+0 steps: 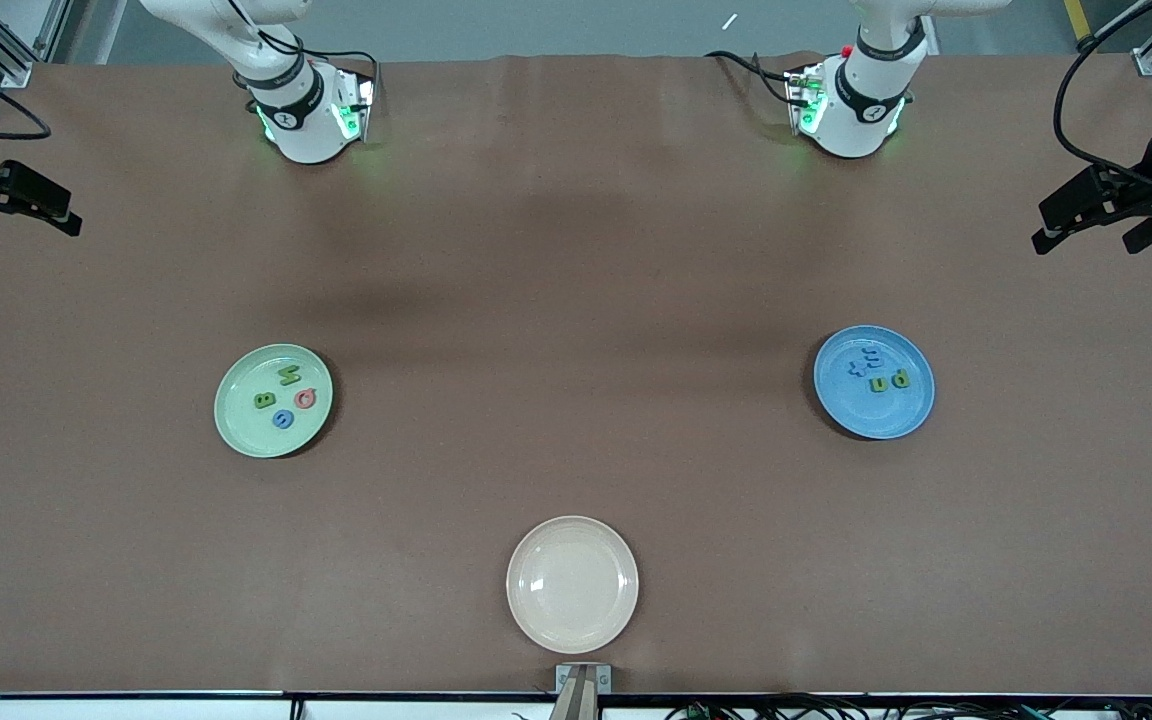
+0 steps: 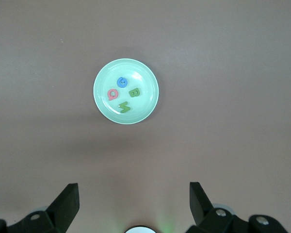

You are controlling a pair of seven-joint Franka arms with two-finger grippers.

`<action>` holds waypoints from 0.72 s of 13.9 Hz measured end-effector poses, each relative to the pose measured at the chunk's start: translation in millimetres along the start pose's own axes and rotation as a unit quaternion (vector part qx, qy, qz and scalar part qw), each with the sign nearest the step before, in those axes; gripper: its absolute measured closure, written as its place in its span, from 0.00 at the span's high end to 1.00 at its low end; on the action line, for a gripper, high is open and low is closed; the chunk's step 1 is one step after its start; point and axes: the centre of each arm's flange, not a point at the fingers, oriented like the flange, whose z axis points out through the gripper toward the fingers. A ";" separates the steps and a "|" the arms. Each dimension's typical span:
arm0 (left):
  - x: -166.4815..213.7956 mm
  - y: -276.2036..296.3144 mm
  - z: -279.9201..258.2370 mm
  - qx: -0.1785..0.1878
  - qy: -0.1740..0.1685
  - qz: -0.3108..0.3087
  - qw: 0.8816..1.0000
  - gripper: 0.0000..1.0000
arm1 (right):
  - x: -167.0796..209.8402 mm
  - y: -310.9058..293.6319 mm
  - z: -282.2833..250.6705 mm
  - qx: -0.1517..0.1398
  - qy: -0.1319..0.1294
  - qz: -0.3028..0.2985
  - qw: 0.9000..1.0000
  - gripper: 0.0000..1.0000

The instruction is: Sort upper and lower case letters into plates

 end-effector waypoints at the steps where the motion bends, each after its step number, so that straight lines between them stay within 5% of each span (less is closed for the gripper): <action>1: 0.0 -0.3 0.0 0.000 0.000 0.000 1.000 1.00 | 0.3 -0.6 -0.2 0.002 0.002 0.000 1.000 1.00; 10: 0.5 -6.5 -0.1 0.000 0.000 -0.006 1.000 1.00 | 2.2 -2.5 -1.8 0.006 0.010 -0.002 1.000 1.00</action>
